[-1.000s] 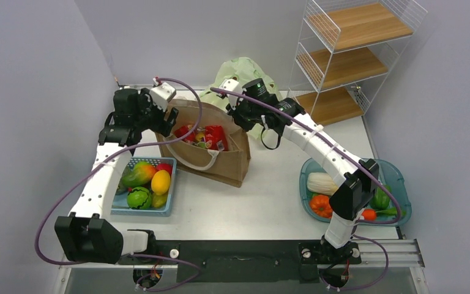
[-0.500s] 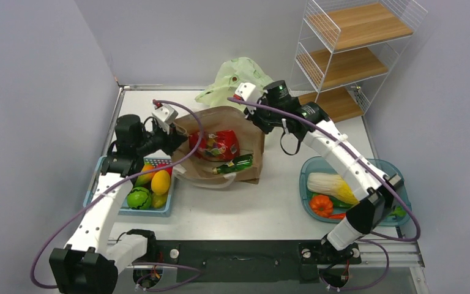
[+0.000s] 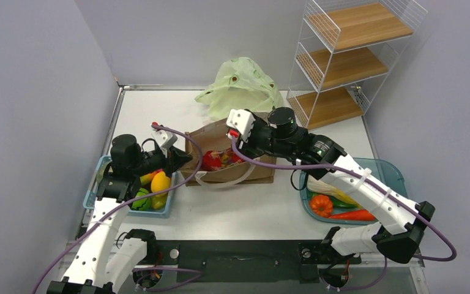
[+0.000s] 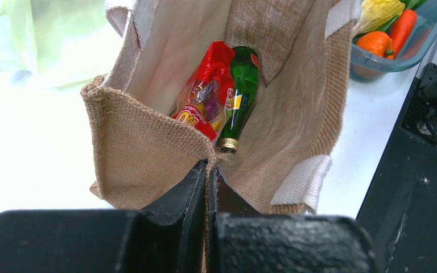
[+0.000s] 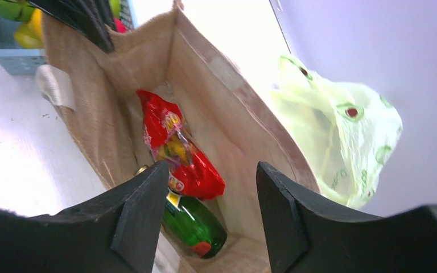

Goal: Untie the knot of the grocery bags and take out the mixed food

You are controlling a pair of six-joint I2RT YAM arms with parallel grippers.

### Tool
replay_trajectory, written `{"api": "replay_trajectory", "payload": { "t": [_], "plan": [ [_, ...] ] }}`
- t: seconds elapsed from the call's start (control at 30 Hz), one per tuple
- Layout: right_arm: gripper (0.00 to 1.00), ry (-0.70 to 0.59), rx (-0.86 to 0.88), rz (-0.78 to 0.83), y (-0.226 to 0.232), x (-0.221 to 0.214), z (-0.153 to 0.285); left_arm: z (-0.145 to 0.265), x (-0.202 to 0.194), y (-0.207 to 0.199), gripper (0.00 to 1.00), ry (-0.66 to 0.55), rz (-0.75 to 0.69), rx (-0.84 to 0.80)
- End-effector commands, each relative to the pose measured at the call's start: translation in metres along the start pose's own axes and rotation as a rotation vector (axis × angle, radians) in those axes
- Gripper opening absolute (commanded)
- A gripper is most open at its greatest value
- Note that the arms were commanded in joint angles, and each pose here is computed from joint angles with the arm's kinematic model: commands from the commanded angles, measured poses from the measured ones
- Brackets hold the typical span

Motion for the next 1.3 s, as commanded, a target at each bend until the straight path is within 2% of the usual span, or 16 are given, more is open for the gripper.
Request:
{"api": "replay_trajectory", "payload": {
  "t": [0.0,0.17,0.33,0.4,0.5,0.63,0.8,0.87,0.9,0.93,0.97,1.0,1.03,1.1,1.27],
  "plan": [
    [0.53,-0.027,0.097,0.086,0.017,0.003,-0.026,0.005,0.013,-0.009,0.0,-0.061,-0.095,-0.05],
    [0.48,0.088,0.133,0.152,0.017,-0.024,-0.076,0.008,0.012,-0.013,0.0,-0.052,-0.137,-0.066],
    [0.48,0.191,0.201,0.29,0.025,-0.061,-0.102,0.011,0.009,-0.014,0.0,-0.038,-0.157,-0.063],
    [0.51,0.237,0.224,0.344,0.029,-0.08,-0.108,0.011,0.009,-0.013,0.0,-0.031,-0.17,-0.056],
    [0.61,0.305,0.244,0.408,0.037,-0.115,-0.117,0.011,0.008,-0.011,0.0,-0.025,-0.189,-0.053],
    [0.68,0.357,0.177,0.439,0.031,-0.141,-0.137,0.009,0.008,-0.008,0.0,-0.019,-0.189,-0.056],
    [0.69,0.424,0.098,0.434,0.018,-0.163,-0.157,0.009,0.011,-0.005,0.0,-0.018,-0.2,-0.053],
    [0.64,0.432,0.087,0.412,0.013,-0.168,-0.158,0.009,0.013,-0.005,0.0,-0.02,-0.205,-0.05],
    [0.51,0.434,0.085,0.403,0.011,-0.17,-0.158,0.009,0.013,-0.004,0.0,-0.019,-0.206,-0.048],
    [0.43,0.429,0.083,0.399,0.011,-0.169,-0.155,0.009,0.014,-0.003,0.0,-0.02,-0.208,-0.045],
    [0.25,0.424,0.084,0.388,0.011,-0.167,-0.154,0.009,0.014,-0.003,0.0,-0.019,-0.209,-0.043],
    [0.16,0.407,0.079,0.38,0.01,-0.161,-0.15,0.009,0.014,-0.001,0.0,-0.019,-0.212,-0.035],
    [0.04,0.393,0.076,0.355,0.011,-0.156,-0.147,0.009,0.014,0.001,0.0,-0.016,-0.212,-0.025],
    [0.0,0.341,0.058,0.301,0.009,-0.133,-0.137,0.007,0.016,0.007,0.0,-0.015,-0.21,0.003],
    [0.0,0.164,-0.025,0.109,-0.015,-0.07,-0.098,0.002,0.032,0.032,0.0,-0.028,-0.197,0.108]
  ]
}}
Point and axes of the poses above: each gripper's point midway between its finger pads, its own z axis back along the fingers, its own y axis along the line the jaws close on, x = y × z, the point moved 3 cm from there along z, back along the fingers, and after that the axes turned 15 degrees about -z, right-handed, at the moved point
